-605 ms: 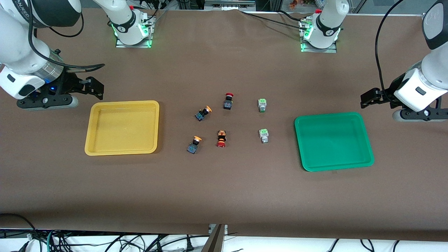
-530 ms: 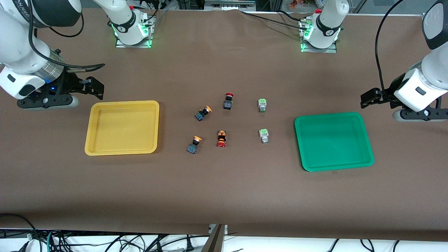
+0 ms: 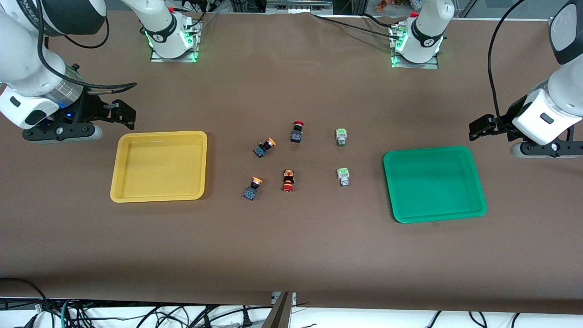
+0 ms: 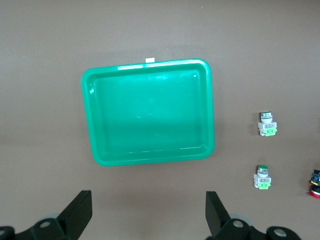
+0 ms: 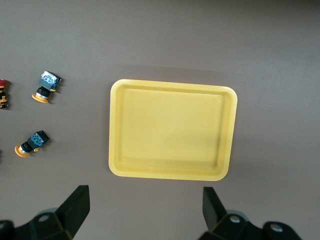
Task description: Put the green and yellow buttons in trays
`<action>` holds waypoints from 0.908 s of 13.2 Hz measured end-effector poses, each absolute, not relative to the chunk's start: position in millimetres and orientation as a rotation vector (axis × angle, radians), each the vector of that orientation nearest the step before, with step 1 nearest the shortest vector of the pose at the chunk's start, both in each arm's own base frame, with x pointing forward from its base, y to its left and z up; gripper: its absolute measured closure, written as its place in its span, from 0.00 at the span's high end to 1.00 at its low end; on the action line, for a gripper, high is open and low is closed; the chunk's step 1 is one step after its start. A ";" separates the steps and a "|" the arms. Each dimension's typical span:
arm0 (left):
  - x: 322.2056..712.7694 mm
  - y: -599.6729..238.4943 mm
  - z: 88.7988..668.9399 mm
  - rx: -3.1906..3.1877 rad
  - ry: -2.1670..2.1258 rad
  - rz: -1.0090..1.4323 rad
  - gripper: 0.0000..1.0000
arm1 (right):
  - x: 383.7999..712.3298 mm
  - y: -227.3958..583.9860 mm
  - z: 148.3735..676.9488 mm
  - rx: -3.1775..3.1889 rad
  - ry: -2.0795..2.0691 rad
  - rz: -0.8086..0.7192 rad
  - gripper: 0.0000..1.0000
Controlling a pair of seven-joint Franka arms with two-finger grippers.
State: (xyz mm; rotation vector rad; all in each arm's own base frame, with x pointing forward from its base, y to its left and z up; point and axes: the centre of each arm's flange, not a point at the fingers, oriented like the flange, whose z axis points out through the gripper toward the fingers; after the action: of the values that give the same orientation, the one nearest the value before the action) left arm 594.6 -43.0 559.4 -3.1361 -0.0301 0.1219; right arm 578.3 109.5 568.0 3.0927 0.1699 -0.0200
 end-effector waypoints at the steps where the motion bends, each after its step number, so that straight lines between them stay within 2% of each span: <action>1: 594.4 -49.3 556.5 -3.137 -0.013 0.130 1.00 | 578.3 109.6 568.1 3.093 0.170 -0.020 1.00; 7: 597.7 -152.0 495.5 -3.155 0.019 0.155 1.00 | 578.5 109.9 568.7 3.093 0.171 -0.017 1.00; 12: 583.8 -233.7 384.6 -3.181 -0.017 0.154 1.00 | 578.3 110.9 569.0 3.135 0.155 -0.025 1.00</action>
State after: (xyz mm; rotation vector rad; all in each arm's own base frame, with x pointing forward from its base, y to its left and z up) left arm 583.8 -233.7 384.6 -3.1813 -0.0166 0.1539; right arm 578.3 110.9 569.0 3.1355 0.1548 -0.0252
